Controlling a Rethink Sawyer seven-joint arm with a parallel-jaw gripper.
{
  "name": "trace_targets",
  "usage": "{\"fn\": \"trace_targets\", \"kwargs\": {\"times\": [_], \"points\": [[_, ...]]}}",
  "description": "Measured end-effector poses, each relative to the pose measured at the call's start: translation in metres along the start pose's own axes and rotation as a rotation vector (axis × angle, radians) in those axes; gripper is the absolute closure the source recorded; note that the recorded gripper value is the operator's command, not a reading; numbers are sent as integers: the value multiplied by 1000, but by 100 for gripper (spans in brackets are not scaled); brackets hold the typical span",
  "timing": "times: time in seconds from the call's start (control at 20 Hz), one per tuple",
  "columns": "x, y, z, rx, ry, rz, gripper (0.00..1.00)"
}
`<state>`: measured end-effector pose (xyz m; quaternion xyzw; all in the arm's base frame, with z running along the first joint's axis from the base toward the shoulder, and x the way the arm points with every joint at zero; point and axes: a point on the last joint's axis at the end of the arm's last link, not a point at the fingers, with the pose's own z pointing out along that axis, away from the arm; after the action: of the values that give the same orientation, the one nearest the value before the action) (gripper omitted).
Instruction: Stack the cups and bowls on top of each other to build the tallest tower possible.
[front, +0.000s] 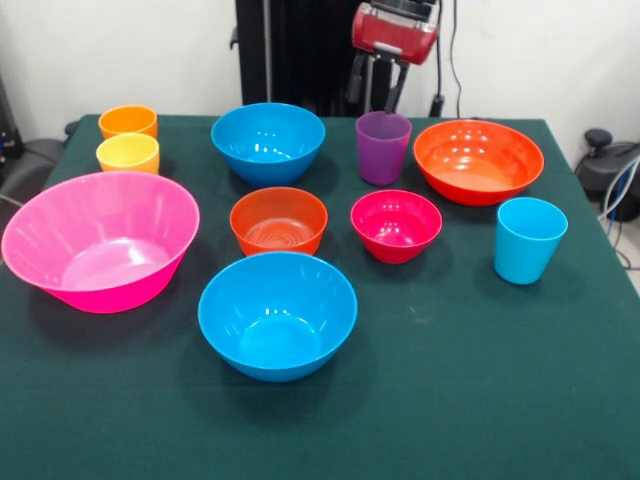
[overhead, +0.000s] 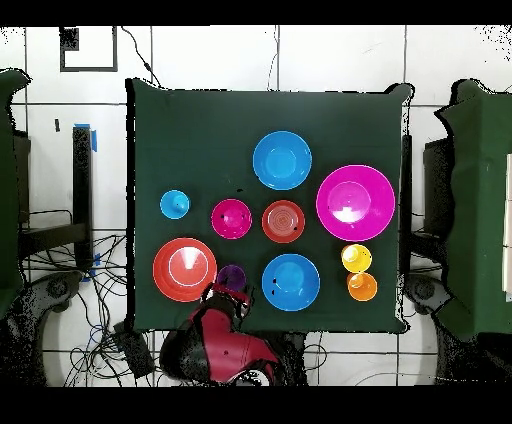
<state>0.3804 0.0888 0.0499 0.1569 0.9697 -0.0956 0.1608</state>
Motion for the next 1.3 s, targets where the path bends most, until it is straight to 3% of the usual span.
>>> {"fn": "trace_targets", "kwargs": {"times": [0.6, 1.1, 1.3], "points": [[7, 15, 22, -36, -20, -33, 0], [21, 17, 42, -40, -21, -53, 0], [21, 20, 48, -50, -40, -58, 0]]}}
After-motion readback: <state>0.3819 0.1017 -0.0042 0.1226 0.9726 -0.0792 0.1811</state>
